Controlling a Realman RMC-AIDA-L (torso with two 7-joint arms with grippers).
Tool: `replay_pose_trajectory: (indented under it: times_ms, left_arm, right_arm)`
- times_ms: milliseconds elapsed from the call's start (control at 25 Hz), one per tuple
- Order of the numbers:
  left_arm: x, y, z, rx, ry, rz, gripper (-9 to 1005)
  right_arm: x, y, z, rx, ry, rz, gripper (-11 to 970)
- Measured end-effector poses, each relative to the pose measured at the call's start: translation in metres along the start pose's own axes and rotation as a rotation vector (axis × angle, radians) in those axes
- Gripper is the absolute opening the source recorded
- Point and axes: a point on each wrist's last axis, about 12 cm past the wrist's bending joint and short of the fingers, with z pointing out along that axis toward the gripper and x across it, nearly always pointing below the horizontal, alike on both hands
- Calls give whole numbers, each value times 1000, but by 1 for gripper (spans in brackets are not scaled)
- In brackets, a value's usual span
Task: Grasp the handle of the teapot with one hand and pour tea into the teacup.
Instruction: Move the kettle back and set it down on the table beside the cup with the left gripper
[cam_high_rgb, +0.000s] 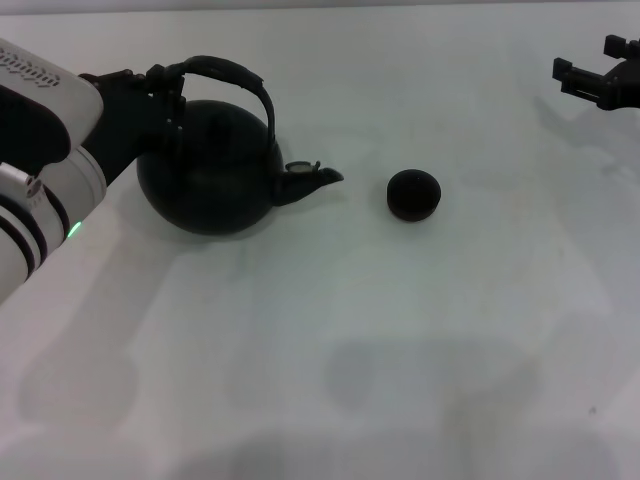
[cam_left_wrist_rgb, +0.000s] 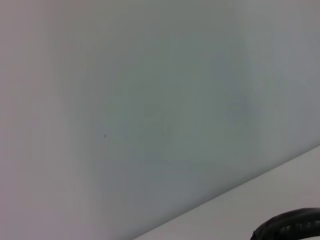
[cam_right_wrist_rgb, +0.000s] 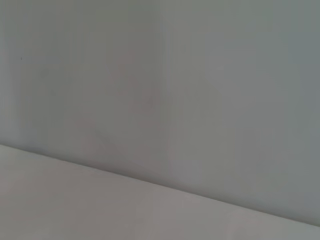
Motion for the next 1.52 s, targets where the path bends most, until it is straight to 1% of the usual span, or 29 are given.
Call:
replay_pose_trajectory:
  times_ms: [240, 600, 840, 1280, 1480, 1520]
  left_arm:
    - [1, 0, 0, 0, 2, -3, 150]
    - [5, 0, 0, 6, 21, -16, 156]
    - [7, -1, -1, 6, 28, -23, 188]
    - [13, -1, -6, -4, 40, -36, 321]
    - [13, 0, -7, -18, 26, -35, 406]
    - [14, 0, -8, -24, 21, -35, 452]
  right_arm:
    - [-2, 0, 1, -4, -2, -5, 860]
    - [-1, 0, 1, -2, 0, -3, 860]
    - [-1, 0, 1, -5, -1, 2, 860]
    - [0, 0, -1, -6, 0, 7, 860]
    - [0, 0, -1, -5, -1, 6, 860]
    - [0, 0, -1, -5, -1, 6, 860]
